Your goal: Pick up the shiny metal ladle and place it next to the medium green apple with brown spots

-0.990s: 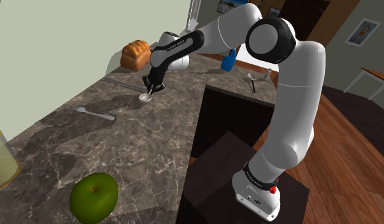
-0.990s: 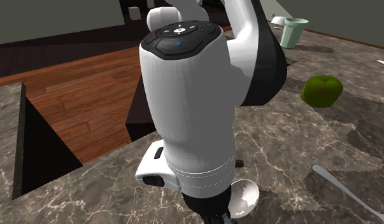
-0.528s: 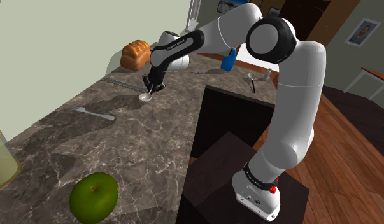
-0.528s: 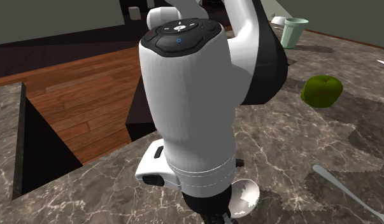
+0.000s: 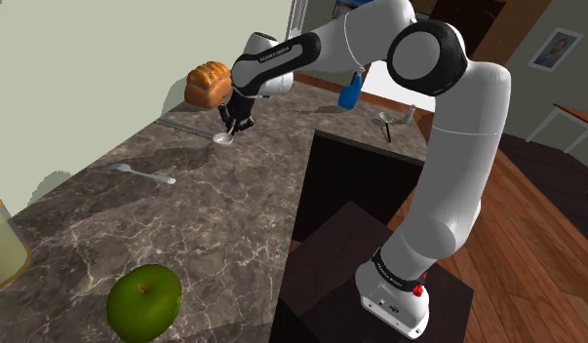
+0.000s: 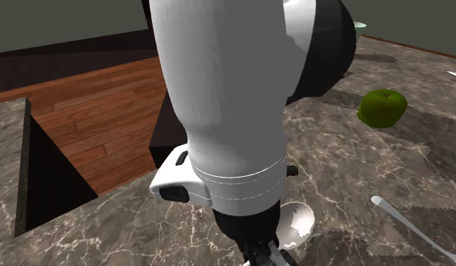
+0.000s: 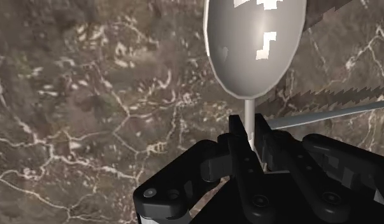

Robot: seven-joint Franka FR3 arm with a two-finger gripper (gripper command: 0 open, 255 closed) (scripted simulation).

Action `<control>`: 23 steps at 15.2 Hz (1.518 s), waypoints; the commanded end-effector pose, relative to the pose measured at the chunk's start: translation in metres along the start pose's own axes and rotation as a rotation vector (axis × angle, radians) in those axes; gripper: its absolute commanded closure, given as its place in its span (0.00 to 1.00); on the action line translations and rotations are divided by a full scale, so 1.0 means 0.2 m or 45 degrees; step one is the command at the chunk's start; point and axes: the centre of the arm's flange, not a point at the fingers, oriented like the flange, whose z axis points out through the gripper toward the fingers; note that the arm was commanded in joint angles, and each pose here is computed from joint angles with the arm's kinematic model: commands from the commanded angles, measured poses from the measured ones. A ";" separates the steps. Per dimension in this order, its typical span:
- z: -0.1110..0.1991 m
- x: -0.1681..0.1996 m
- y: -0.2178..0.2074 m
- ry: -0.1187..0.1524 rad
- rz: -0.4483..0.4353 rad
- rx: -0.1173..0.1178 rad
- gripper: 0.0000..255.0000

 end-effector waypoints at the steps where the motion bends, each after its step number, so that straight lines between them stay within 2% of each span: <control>1: -0.05 -0.01 -0.01 0.000 0.000 0.000 1.00; 23: -0.61 -0.02 -0.14 0.000 0.000 0.000 1.00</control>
